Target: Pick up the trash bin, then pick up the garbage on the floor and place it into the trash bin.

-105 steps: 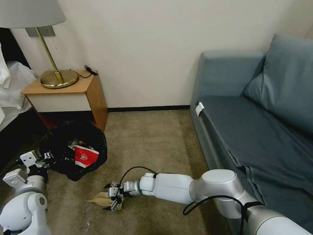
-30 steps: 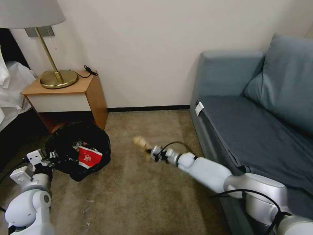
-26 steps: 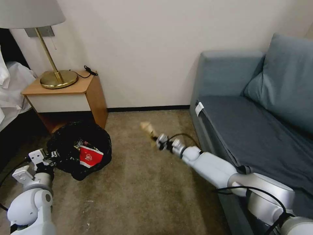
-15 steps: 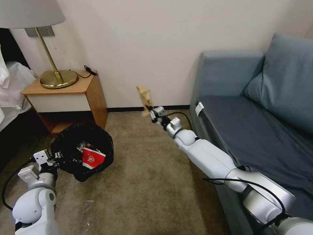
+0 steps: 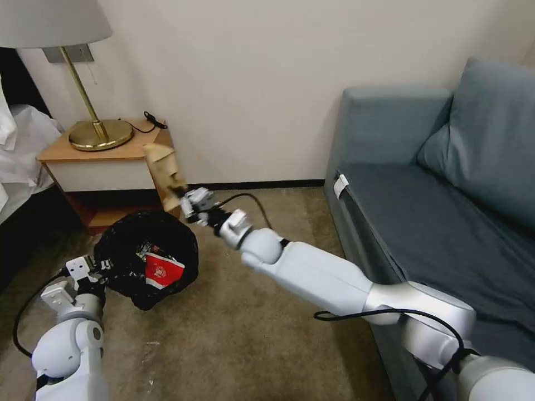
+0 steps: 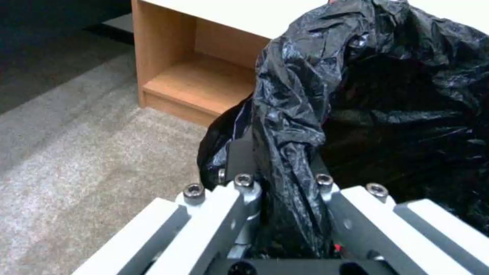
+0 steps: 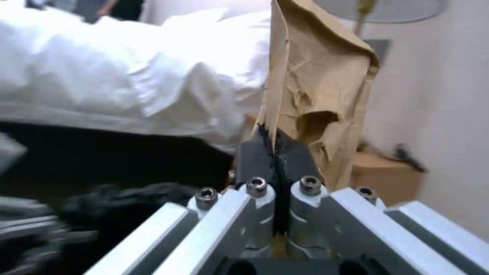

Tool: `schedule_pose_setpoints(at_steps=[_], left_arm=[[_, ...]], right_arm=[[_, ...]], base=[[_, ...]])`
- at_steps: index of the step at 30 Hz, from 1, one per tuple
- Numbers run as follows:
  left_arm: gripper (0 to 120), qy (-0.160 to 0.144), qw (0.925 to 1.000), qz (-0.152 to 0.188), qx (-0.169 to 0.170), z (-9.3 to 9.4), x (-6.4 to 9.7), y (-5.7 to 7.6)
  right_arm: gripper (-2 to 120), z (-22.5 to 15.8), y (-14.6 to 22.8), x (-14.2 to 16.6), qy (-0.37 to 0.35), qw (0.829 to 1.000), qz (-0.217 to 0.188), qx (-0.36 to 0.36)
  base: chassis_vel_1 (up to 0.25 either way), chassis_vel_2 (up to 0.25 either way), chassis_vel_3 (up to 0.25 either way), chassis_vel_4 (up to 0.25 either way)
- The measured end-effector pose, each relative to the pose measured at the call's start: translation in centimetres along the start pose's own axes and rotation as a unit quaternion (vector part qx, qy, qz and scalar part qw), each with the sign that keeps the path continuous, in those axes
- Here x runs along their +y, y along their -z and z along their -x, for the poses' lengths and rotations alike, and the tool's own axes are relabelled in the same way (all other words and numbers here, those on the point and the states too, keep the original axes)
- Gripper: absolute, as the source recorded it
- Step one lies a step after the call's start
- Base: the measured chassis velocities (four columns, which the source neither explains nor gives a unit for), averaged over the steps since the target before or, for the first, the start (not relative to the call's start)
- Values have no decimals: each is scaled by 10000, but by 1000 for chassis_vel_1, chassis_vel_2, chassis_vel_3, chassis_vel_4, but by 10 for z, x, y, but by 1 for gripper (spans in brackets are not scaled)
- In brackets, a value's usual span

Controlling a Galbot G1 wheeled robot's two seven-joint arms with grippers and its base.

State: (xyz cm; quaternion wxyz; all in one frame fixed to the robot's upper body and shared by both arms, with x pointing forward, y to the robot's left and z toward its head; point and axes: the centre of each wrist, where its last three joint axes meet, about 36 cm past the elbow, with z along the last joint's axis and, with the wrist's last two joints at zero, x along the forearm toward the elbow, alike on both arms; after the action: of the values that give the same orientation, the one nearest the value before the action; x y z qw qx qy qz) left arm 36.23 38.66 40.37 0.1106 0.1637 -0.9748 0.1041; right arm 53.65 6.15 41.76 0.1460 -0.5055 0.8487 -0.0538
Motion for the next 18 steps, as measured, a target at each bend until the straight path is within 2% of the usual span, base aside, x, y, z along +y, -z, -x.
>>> schedule_pose_setpoints(at_steps=[4,7,18], left_arm=[[4,2,10000,-3,-4,0,0,0],[4,0,10000,-2,-8,0,0,0],[4,-8,10000,-6,-35,1,-1,1]], right_arm=[[0,2,-4,13,153,9999,10,48],[0,-4,-23,29,328,9991,-6,251],[2,-21,-46,45,502,9976,-21,468]], base=[[0,0,0,0],[0,0,0,0],[0,0,0,0]])
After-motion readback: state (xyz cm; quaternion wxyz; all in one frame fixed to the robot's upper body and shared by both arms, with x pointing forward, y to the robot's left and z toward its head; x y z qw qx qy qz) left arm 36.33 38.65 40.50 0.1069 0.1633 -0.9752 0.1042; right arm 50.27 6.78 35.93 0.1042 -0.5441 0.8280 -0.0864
